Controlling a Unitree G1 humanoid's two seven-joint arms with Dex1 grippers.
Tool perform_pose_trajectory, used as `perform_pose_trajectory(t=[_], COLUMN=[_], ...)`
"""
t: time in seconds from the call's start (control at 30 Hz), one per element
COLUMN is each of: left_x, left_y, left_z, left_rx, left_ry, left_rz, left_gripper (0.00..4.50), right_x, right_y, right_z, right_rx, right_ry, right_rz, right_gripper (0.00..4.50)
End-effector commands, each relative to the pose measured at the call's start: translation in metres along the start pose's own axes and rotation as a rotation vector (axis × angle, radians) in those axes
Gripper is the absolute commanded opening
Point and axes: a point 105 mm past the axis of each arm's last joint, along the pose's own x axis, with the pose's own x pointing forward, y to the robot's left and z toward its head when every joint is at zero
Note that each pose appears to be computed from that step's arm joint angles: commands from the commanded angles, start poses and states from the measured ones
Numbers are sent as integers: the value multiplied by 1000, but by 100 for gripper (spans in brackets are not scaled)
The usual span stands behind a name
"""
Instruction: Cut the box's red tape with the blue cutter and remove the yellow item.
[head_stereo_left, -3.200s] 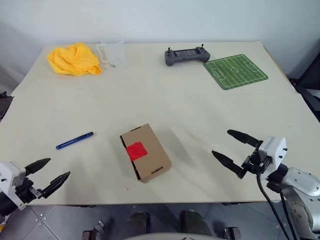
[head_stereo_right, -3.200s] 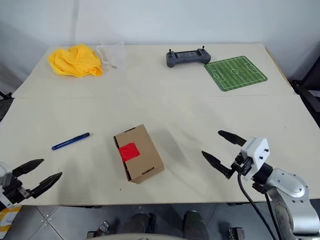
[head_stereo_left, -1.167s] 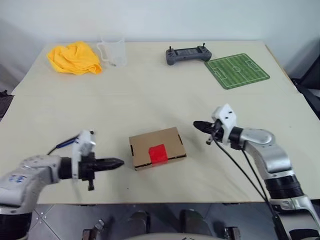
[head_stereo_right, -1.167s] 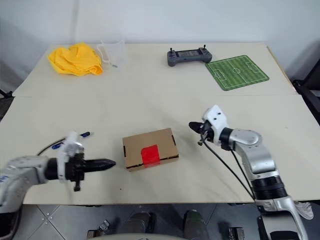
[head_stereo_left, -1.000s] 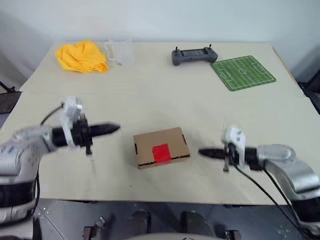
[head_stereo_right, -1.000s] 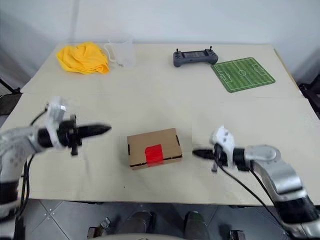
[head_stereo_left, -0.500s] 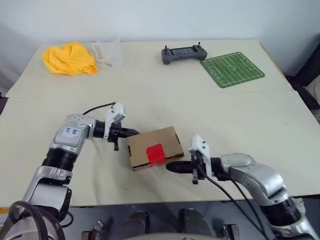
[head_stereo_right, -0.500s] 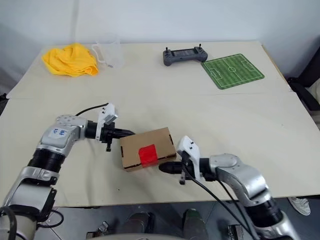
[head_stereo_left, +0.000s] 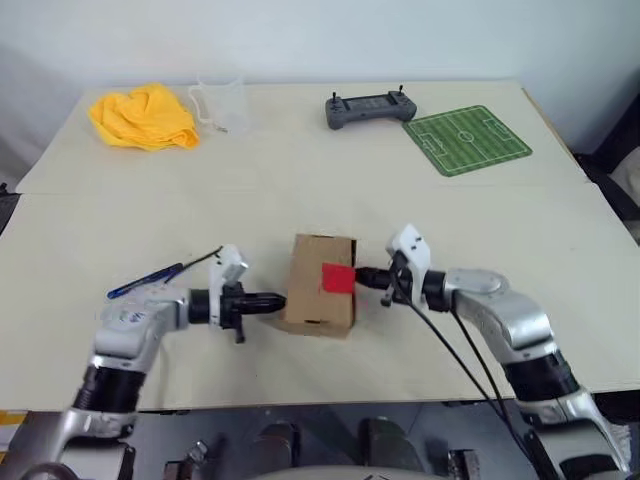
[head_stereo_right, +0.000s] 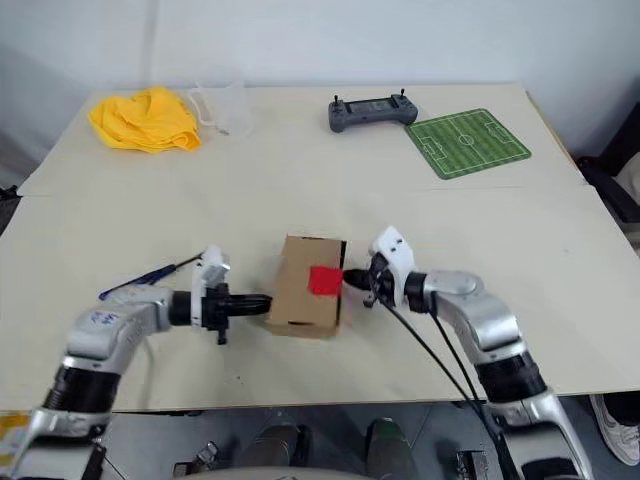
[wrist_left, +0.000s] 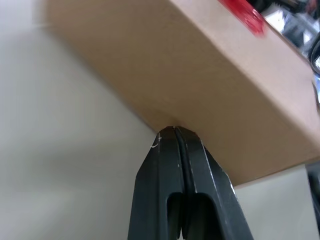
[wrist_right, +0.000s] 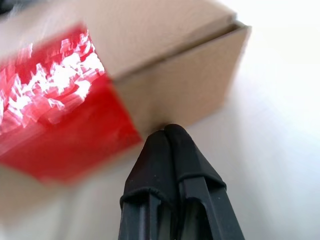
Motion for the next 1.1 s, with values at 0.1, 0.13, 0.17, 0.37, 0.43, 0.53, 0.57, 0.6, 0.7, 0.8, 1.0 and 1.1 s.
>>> perform_pose_trajectory(t=[0.1, 0.13, 0.17, 0.37, 0.43, 0.53, 0.57, 0.6, 0.7, 0.8, 1.0, 1.1], left_x=[5, 6, 7, 9, 10, 7, 1, -7, -39, -83, -181, -225], left_y=[-10, -10, -9, -7, -8, -8, -8, -8, -14, -10, -2, 4], left_z=[2, 2, 3, 10, 11, 9, 9, 9, 14, 16, -17, -38], left_rx=[-9, -8, -4, 18, 20, 24, 38, 59, 121, 250, 265, 223], left_ry=[-46, -56, -70, -136, -136, -123, -118, -120, -158, -183, -185, -167], left_rz=[46, 61, 81, 122, 119, 130, 147, 163, 184, 292, 545, 674], left_gripper=[2, 2, 2, 2, 2, 2, 2, 2, 0, 0, 148, 240], right_x=[10, 12, 15, 25, 27, 23, 15, 7, -20, -52, -99, -104], right_y=[-6, -8, -10, -20, -21, -29, -33, -33, -26, -11, 20, 37], right_z=[13, 13, 15, 17, 19, 21, 24, 28, 40, 42, 51, 52], right_rx=[-75, -80, -86, -104, -118, -163, -179, -199, -205, -247, -296, -316], right_ry=[-24, -23, -25, -49, -69, -69, -74, -81, -125, -143, -281, -310], right_rz=[22, 18, 13, -9, 5, -21, -31, -28, 15, 78, 155, 206], right_gripper=[0, 0, 0, 0, 0, 0, 0, 0, 18, 95, 297, 403])
